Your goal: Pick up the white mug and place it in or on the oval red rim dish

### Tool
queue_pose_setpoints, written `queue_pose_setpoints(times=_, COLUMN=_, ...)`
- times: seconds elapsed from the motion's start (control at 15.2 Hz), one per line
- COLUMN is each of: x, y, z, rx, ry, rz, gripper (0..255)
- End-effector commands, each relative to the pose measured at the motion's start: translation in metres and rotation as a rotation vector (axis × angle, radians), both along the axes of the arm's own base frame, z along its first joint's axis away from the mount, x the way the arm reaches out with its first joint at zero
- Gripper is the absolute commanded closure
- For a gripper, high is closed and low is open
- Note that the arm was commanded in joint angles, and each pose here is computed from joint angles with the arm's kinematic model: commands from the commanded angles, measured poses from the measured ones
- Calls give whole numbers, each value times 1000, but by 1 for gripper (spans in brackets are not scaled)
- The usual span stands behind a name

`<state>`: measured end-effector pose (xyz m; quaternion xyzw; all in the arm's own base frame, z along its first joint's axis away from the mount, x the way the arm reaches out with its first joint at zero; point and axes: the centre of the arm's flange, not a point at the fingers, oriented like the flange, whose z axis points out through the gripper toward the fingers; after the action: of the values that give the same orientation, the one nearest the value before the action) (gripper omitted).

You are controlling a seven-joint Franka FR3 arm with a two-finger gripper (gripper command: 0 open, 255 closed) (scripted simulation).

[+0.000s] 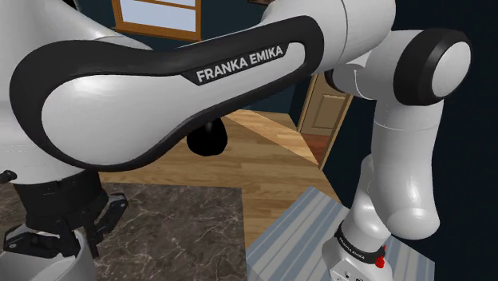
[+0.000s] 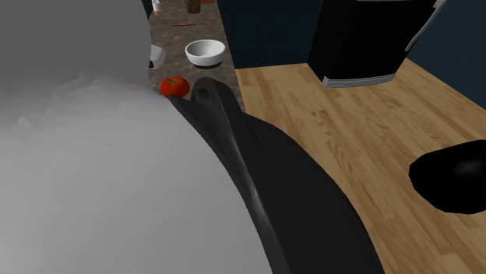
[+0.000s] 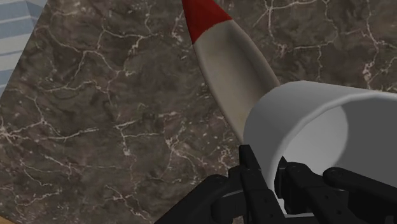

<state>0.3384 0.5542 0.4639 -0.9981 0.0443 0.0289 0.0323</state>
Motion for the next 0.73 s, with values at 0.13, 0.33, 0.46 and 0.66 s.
queue_pose_setpoints(times=0.13, x=-1, y=1, z=-20, rx=0, ry=0, rz=-1, gripper=255)
queue_pose_setpoints(times=0.33, x=-1, y=1, z=-36, rx=0, ry=0, rz=-1, gripper=255)
queue_pose_setpoints(times=0.46, x=-1, y=1, z=-47, rx=0, ry=0, rz=-1, gripper=255)
queue_pose_setpoints(times=0.66, x=-1, y=1, z=-63, rx=0, ry=0, rz=-1, gripper=255)
